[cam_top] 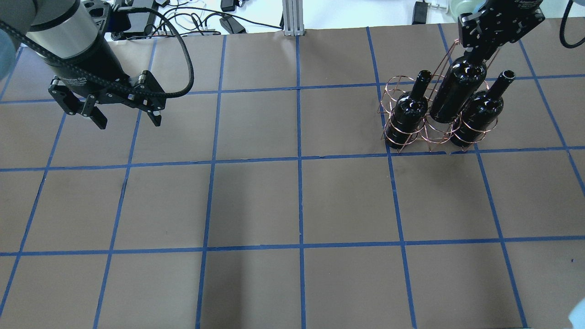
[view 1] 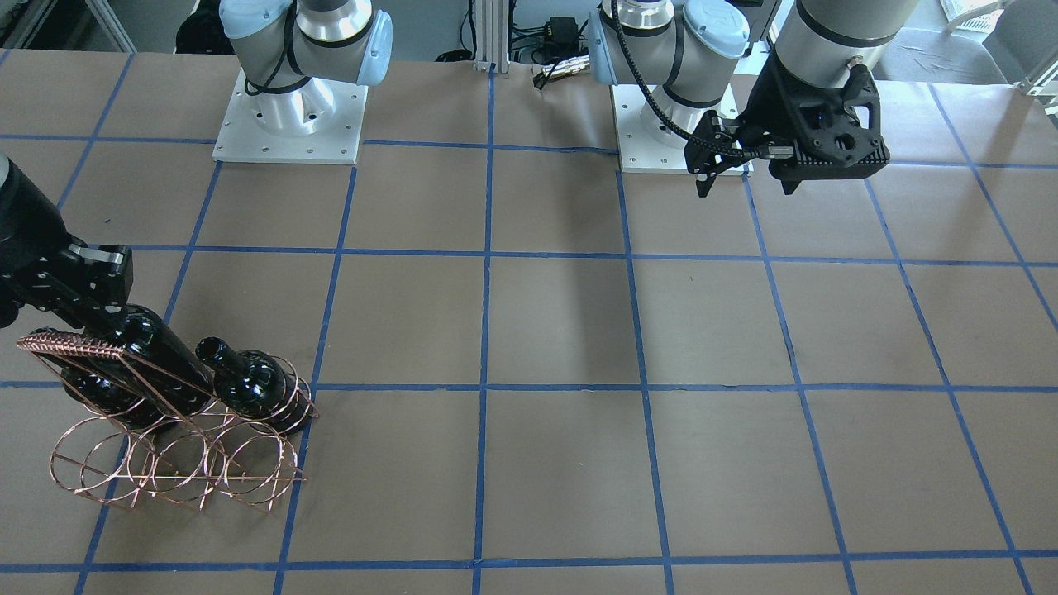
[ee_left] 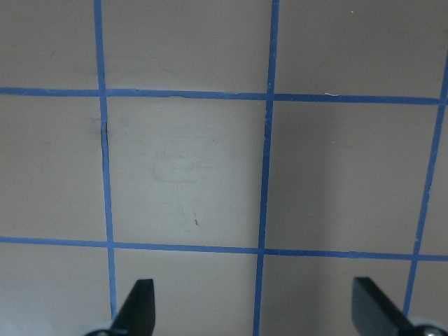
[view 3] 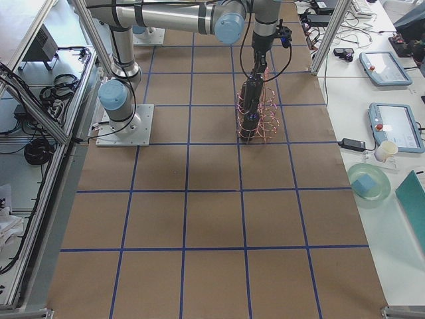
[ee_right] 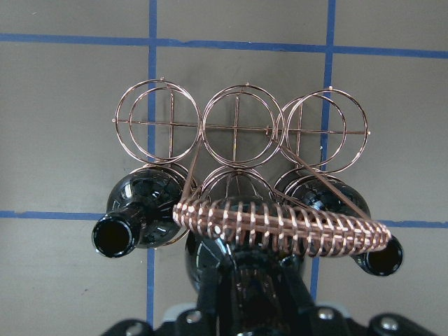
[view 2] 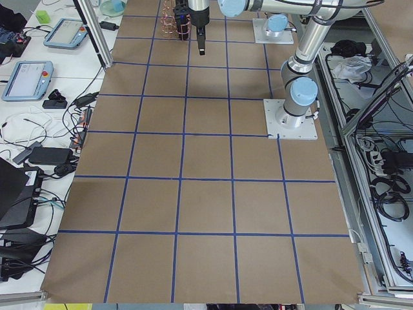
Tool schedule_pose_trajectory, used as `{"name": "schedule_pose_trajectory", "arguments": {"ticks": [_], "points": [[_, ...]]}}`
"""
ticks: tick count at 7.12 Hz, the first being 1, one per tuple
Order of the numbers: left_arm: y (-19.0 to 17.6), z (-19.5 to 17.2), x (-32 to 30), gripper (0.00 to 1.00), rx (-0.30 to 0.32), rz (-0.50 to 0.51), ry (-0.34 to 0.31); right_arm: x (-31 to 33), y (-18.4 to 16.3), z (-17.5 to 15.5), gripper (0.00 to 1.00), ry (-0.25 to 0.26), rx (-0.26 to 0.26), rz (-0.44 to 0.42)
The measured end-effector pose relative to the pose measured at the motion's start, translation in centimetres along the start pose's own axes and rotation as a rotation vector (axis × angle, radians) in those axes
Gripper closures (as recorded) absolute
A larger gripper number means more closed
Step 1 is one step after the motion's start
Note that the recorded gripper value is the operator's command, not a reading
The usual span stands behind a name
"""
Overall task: Place wine into wine basket
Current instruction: 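Lower the bottle into the empty middle ring of the rack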
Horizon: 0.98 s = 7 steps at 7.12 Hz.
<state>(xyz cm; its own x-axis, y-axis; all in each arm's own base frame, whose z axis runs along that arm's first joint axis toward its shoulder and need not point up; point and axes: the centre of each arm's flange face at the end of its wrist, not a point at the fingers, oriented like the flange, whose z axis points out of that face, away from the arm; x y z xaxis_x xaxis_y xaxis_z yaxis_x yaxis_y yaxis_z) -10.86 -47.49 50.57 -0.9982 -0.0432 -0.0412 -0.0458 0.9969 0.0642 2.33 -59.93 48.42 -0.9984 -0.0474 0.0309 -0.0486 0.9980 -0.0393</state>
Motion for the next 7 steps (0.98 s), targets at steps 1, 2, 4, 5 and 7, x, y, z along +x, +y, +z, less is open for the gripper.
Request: {"name": "schedule_pose_trajectory", "arguments": {"ticks": [1, 2, 4, 5, 7], "points": [[0.0, 0.0, 0.0, 0.00, 0.000, -0.001, 0.000, 0.0, 0.0, 0.1, 1.00, -0.001, 0.001, -0.003], [0.0, 0.1, 0.0, 0.00, 0.001, -0.001, 0.000, 0.0, -0.1, 0.3, 1.00, -0.002, 0.000, -0.003], [-0.1, 0.1, -0.1, 0.00, 0.001, -0.004, -0.001, 0.0, -0.3, 1.3, 1.00, -0.004, -0.013, -0.002], [-0.1, 0.1, -0.2, 0.00, 0.001, -0.006, -0.001, 0.0, -0.4, 1.6, 1.00, -0.004, -0.018, -0.003], [-0.1, 0.0, -0.3, 0.00, 0.002, -0.006, -0.002, 0.1, -0.6, 3.1, 1.00, -0.006, -0.021, -0.015]]}}
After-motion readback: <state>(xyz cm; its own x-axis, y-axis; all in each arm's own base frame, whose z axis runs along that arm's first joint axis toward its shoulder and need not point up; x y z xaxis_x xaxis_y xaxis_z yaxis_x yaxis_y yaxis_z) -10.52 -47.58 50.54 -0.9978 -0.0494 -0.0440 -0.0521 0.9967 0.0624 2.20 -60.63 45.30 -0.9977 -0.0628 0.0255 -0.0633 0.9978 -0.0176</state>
